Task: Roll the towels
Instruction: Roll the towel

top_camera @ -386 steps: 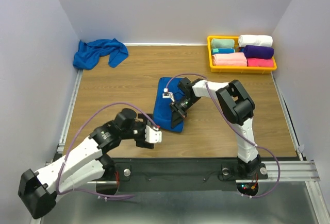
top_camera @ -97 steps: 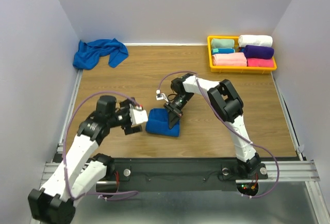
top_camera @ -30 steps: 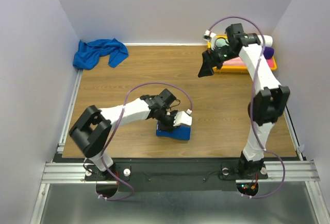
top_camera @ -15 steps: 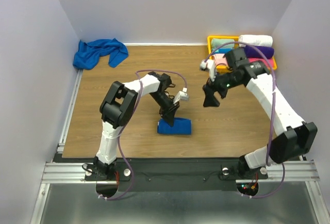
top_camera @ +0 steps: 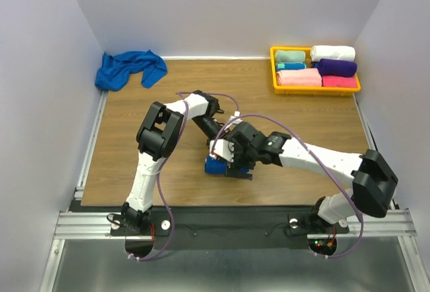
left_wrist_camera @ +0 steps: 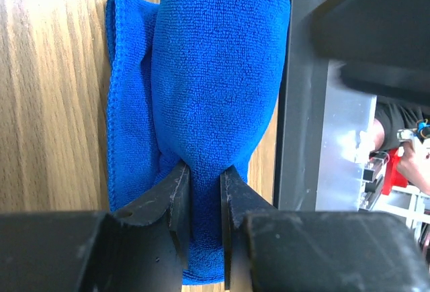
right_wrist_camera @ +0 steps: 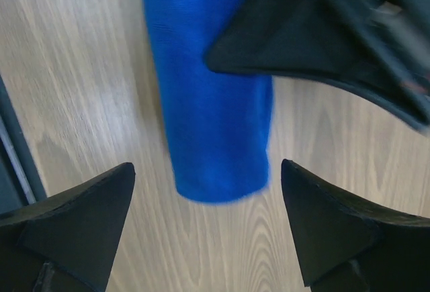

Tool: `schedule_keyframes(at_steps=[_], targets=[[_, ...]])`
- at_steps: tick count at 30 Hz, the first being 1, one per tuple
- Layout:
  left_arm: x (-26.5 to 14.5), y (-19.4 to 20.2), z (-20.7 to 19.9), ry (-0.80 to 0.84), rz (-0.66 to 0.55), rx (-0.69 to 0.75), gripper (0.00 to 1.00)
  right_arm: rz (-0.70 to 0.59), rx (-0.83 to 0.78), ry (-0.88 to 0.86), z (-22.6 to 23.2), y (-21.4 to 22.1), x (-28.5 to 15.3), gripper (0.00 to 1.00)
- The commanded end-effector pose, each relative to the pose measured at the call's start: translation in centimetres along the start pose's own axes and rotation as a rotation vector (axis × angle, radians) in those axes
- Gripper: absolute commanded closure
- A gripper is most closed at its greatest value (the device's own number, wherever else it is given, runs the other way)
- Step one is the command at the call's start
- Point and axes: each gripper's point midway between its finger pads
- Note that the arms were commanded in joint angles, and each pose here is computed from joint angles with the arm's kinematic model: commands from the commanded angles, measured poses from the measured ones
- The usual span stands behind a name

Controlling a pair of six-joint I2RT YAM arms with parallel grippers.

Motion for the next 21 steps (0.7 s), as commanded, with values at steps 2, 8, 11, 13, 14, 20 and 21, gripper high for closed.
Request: schedule_keyframes(at_steps=[2,8,11,13,14,20,21], targets=[[-0.1,2.8,3.5,-0.074,0.104,0.017,0.89,-0.053,-0.102,0.14,-1.6,-2.1,2.7,0.05],[-0.4,2.5,3.5,-0.076,0.092,0.029,0.85,-0.005,-0.108,0.095,-0.8,-0.6,5.0,0.08],[-0.6,2.5,3.5,-0.073,0.081,0.028,0.81,0.028,-0.129,0.071,-0.1,0.7,5.7,0.2],[-0.9,2.4,3.4,-0.074,0.066,0.023,0.74,0.036,-0.134,0.039,0.7,1.5,6.1,0.41],[-1.1,2.3,3.3,-0.074,0.06,0.024,0.73,0.035,-0.132,0.039,0.7,1.5,6.1,0.48],[-3.2,1.2,2.9,-0.108,-0.018,0.028,0.59,0.072,-0.11,-0.03,1.8,3.8,6.9,0.76],[-4.0,0.9,3.0,-0.119,-0.043,0.02,0.57,0.066,-0.083,-0.053,1.7,4.3,6.9,0.76]])
Point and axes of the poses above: each gripper's point midway between its finger pads, its own x axis out along the fingers, its own z axis along the line the jaws close on, y = z × x, and after that the axes turned 1 degree about -x, right-handed
